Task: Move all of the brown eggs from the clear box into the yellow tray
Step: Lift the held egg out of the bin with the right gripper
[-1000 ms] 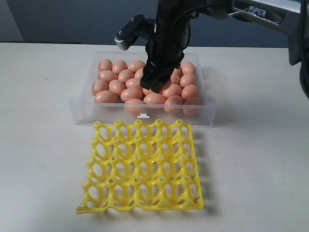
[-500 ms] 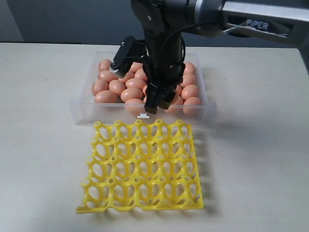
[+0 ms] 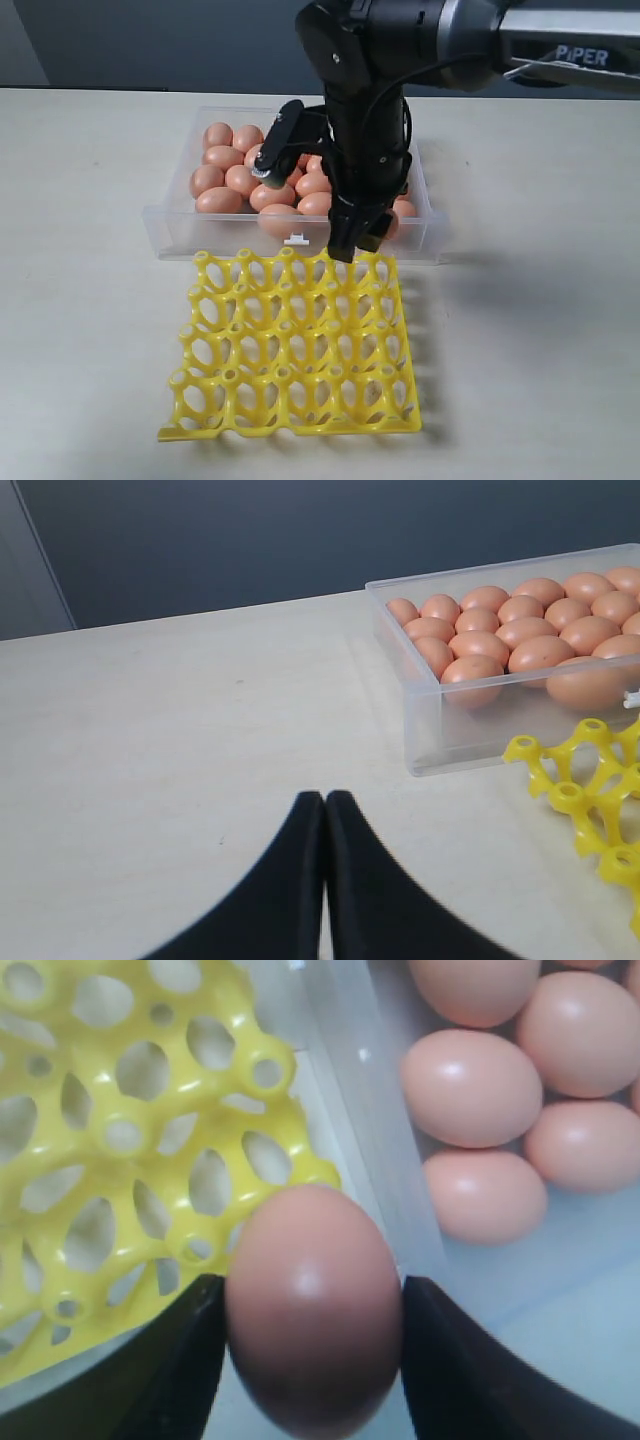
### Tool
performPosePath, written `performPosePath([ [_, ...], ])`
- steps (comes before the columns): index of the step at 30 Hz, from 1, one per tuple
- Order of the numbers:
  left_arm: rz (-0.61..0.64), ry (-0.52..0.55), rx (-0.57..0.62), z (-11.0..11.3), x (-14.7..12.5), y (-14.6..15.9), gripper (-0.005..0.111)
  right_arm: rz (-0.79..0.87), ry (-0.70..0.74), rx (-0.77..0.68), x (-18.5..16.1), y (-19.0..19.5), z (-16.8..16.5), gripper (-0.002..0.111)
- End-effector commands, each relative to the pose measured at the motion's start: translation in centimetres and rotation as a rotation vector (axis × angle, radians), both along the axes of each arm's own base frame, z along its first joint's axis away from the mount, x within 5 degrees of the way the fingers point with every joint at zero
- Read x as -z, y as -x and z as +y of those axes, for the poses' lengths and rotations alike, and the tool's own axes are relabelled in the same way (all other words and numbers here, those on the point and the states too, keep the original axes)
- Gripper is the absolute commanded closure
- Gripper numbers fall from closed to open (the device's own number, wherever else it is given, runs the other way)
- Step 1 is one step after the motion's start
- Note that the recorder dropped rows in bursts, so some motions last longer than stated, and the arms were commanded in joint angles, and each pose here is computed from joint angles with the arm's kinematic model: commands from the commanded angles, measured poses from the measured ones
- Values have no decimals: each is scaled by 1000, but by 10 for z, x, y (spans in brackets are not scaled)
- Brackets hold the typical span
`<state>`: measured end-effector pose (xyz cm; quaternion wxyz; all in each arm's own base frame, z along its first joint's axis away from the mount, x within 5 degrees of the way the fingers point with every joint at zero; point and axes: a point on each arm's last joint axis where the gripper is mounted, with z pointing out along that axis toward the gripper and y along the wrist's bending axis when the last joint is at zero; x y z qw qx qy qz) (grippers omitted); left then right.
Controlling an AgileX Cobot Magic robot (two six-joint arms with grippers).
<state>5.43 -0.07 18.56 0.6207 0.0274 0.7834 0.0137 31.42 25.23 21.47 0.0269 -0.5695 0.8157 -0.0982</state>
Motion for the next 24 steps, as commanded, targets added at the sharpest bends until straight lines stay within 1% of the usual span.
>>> performPosePath([
  [1, -11, 1, -4, 0, 0, 0, 106, 27, 34, -1, 14, 2, -3, 109],
  [8, -11, 1, -4, 0, 0, 0, 106, 26, 48, -29, 17, 7, 5, 109],
  [13, -11, 1, -4, 0, 0, 0, 106, 60, 14, -37, 18, 13, 11, 109],
  [16, -11, 1, -4, 0, 0, 0, 106, 172, -116, 38, 18, 24, 22, 109],
  [18, -11, 1, -4, 0, 0, 0, 106, 254, -205, 23, 17, 31, 30, 109],
  [20, -11, 1, -4, 0, 0, 0, 106, 256, -291, 22, 14, 32, 38, 109],
  [24, -11, 1, -4, 0, 0, 0, 106, 177, -538, 9, 1, 27, 57, 109],
])
